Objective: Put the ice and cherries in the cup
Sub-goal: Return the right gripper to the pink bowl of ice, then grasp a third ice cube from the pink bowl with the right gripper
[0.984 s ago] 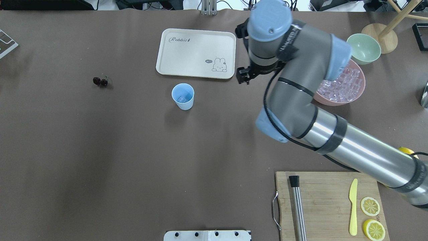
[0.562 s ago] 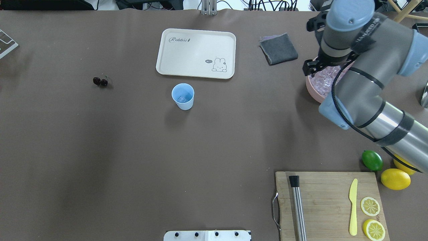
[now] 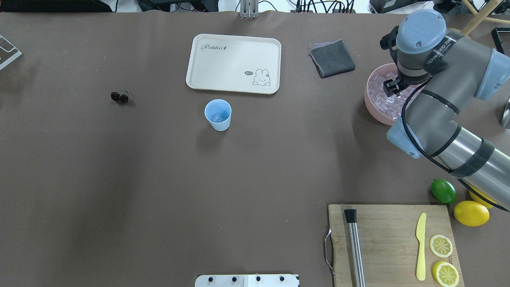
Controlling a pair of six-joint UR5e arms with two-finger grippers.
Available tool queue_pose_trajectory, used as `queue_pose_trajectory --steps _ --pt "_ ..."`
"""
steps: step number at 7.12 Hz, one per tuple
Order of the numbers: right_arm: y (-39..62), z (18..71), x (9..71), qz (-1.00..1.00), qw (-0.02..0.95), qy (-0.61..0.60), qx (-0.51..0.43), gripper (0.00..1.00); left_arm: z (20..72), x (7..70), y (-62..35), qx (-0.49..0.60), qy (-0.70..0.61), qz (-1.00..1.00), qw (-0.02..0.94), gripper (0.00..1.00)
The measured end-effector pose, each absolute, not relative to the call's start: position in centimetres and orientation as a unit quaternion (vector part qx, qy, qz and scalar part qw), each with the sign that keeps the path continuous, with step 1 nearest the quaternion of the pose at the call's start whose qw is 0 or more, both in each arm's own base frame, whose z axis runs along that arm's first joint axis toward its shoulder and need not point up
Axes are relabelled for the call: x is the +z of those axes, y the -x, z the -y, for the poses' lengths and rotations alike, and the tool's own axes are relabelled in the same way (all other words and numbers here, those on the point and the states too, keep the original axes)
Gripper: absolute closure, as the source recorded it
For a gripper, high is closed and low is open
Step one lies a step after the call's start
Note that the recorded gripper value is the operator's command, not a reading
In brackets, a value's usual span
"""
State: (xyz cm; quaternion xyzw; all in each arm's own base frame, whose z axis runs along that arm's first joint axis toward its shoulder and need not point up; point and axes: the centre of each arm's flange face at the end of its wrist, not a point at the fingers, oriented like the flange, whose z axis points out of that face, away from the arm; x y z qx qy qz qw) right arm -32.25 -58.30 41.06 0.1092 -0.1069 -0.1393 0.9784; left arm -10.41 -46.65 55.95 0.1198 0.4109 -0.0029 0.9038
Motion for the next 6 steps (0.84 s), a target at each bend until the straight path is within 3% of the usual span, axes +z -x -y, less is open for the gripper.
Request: queue_pose_trajectory --steps 3,6 --pt "32.8 60.7 43.0 0.105 0.963 -0.141 -0.206 0.1 46.6 55.8 10.4 -0.002 -0.121 -0.411 0.904 0.02" --pt "29.7 62.8 41.9 0.216 0.95 -0.115 -0.194 0.13 46.6 55.7 10.4 -0.002 -0.122 -0.411 0.904 0.02"
